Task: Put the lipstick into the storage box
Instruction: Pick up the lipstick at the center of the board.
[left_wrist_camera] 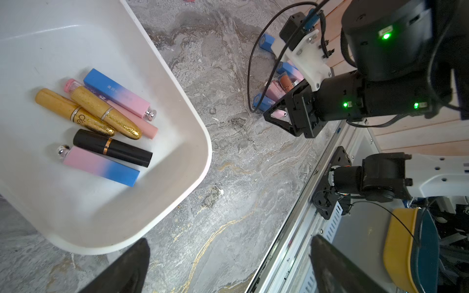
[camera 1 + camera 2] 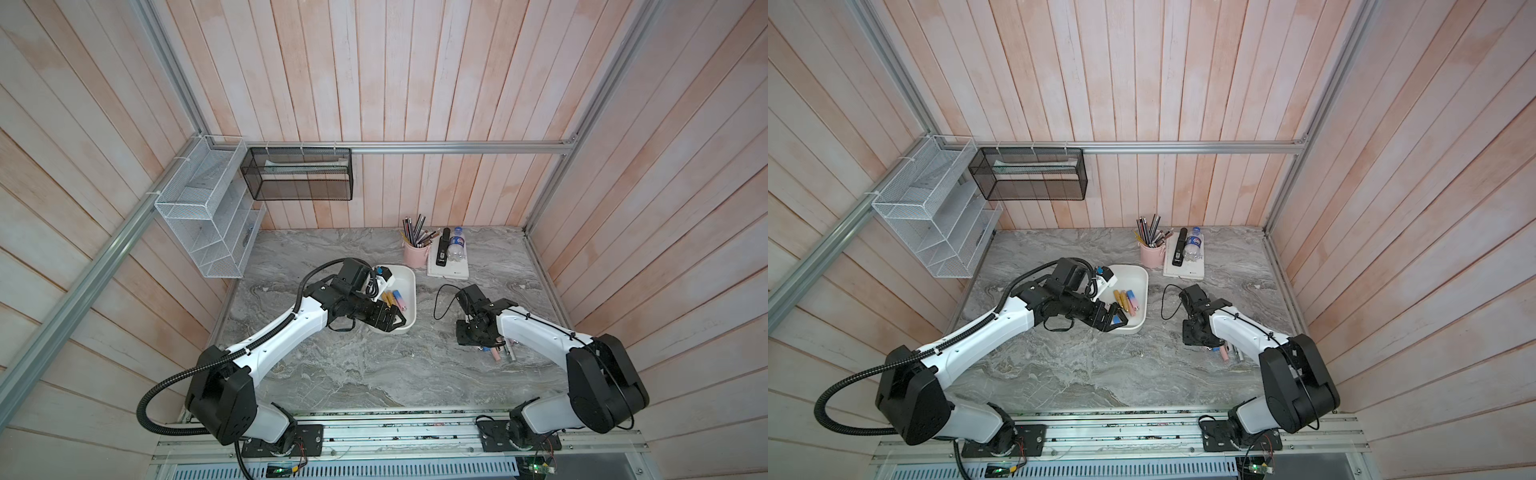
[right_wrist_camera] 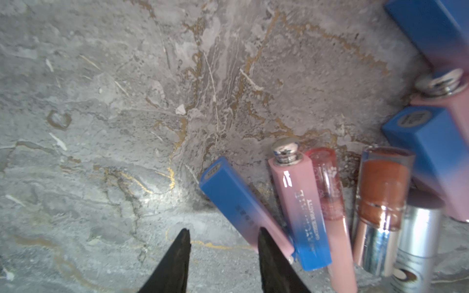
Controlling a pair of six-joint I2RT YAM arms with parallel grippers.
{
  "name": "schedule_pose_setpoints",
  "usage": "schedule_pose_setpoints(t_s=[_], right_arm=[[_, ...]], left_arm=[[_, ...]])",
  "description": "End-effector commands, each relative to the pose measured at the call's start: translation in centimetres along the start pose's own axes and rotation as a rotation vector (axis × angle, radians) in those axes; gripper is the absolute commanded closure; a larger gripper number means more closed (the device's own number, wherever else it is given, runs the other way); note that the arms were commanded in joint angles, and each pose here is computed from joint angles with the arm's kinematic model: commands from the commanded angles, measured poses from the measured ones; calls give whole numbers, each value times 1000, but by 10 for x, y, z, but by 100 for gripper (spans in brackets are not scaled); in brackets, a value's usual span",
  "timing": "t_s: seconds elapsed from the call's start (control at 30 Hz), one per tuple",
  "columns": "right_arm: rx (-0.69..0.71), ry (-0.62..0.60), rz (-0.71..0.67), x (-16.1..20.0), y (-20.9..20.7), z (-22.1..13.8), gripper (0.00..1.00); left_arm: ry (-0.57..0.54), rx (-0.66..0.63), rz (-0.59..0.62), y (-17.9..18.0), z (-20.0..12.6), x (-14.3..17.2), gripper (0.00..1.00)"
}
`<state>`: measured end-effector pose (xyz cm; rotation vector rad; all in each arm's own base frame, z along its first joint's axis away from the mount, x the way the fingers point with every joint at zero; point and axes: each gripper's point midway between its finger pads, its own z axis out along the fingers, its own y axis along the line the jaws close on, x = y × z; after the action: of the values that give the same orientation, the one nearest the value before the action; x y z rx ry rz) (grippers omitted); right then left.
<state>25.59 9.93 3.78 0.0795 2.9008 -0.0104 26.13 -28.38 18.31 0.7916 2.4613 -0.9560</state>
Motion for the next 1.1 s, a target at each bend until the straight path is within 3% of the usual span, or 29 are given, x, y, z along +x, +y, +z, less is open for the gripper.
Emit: schedule_pose_setpoints(t_s=[0.0, 0.53, 0.83, 1.07], right_arm=[[5, 15, 19, 3, -3, 8, 55], [-19, 58, 11, 4, 0, 19, 56], [-43, 56, 24, 3, 8, 17, 74], [-59, -9, -5, -24, 25, -11, 76]], left_arm=[[-19, 3, 17, -1, -4, 0, 0], [-29, 1, -3, 0, -4, -3, 0], [-37, -5, -16, 1, -4, -5, 0], [-40, -35, -13, 6, -5, -6, 0]])
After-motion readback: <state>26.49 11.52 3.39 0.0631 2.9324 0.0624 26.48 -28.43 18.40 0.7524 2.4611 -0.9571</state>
